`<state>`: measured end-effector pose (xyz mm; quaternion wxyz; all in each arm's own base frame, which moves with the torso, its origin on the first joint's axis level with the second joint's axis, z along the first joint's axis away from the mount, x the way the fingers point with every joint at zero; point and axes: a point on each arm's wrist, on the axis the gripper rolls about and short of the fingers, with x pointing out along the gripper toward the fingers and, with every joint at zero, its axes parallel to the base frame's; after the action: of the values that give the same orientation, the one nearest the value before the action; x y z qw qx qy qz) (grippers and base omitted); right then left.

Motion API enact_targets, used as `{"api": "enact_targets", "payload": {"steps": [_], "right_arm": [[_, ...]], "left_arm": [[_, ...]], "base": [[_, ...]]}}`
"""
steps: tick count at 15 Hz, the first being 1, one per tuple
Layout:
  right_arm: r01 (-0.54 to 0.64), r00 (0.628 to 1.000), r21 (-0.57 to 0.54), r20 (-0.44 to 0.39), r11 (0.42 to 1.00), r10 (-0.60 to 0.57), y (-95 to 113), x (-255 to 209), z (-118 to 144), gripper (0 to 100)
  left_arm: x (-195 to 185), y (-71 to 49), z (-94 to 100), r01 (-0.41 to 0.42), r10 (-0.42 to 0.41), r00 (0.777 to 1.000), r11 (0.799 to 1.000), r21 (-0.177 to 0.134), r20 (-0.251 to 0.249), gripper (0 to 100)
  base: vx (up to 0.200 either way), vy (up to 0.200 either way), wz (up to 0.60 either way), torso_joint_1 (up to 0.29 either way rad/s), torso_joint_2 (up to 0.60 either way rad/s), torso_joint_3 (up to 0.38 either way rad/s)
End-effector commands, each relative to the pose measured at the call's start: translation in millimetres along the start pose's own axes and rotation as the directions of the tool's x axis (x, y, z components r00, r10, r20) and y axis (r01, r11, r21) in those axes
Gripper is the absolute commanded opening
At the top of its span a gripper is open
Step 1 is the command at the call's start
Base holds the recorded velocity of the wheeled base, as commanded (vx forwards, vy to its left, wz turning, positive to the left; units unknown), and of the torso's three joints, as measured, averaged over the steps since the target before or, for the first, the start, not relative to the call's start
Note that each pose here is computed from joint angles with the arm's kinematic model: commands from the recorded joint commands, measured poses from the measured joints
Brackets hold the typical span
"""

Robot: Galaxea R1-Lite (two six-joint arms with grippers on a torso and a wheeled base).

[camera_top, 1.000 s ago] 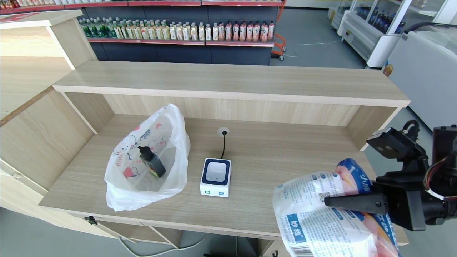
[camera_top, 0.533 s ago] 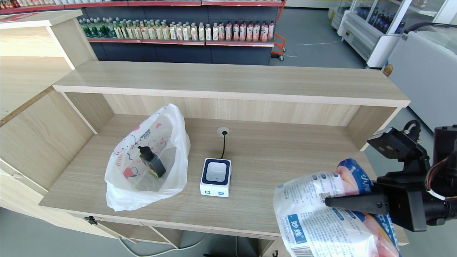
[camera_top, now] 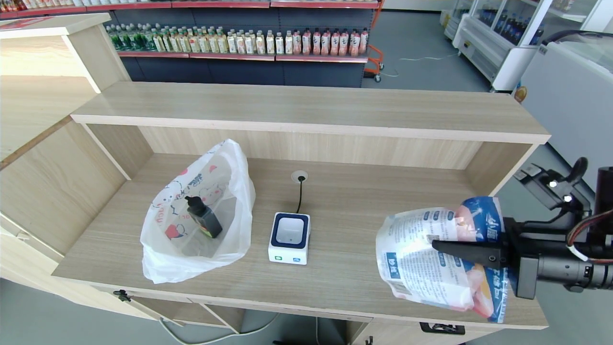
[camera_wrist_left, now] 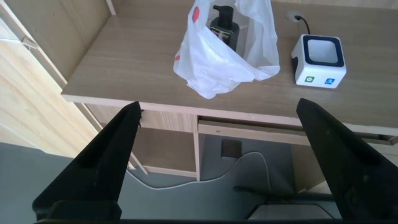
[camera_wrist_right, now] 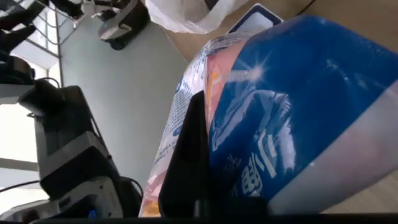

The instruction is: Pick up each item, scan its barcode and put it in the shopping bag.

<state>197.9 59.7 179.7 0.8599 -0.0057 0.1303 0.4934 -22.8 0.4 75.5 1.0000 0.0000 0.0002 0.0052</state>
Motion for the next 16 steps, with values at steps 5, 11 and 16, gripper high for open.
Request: {"api": "enact_targets", "payload": {"steps": [5, 11, 16], "right_arm": [[0.533, 0.787, -0.467, -0.034, 0.706, -0.616, -7, -40, -5, 0], [0.433, 0.765, -0.748, 0.012, 0.502, -0.643, -7, -44, 5, 0], [0.424, 0.784, -0.759, 0.035, 0.495, -0.619, -1, -42, 10, 0]], "left_arm": [[0, 0.0, 0.0, 0.000, 0.000, 1.000, 1.000, 0.000, 0.000, 100], [0, 0.0, 0.0, 0.000, 0.000, 1.000, 1.000, 0.000, 0.000, 100], [0, 0.0, 0.0, 0.001, -0.001, 1.000, 1.000, 0.003, 0.000, 100]], "base": [[0.000, 0.000, 0.00, 0.000, 0.00, 0.000], [0.000, 0.000, 0.00, 0.000, 0.00, 0.000], [0.000, 0.000, 0.00, 0.000, 0.00, 0.000]]}}
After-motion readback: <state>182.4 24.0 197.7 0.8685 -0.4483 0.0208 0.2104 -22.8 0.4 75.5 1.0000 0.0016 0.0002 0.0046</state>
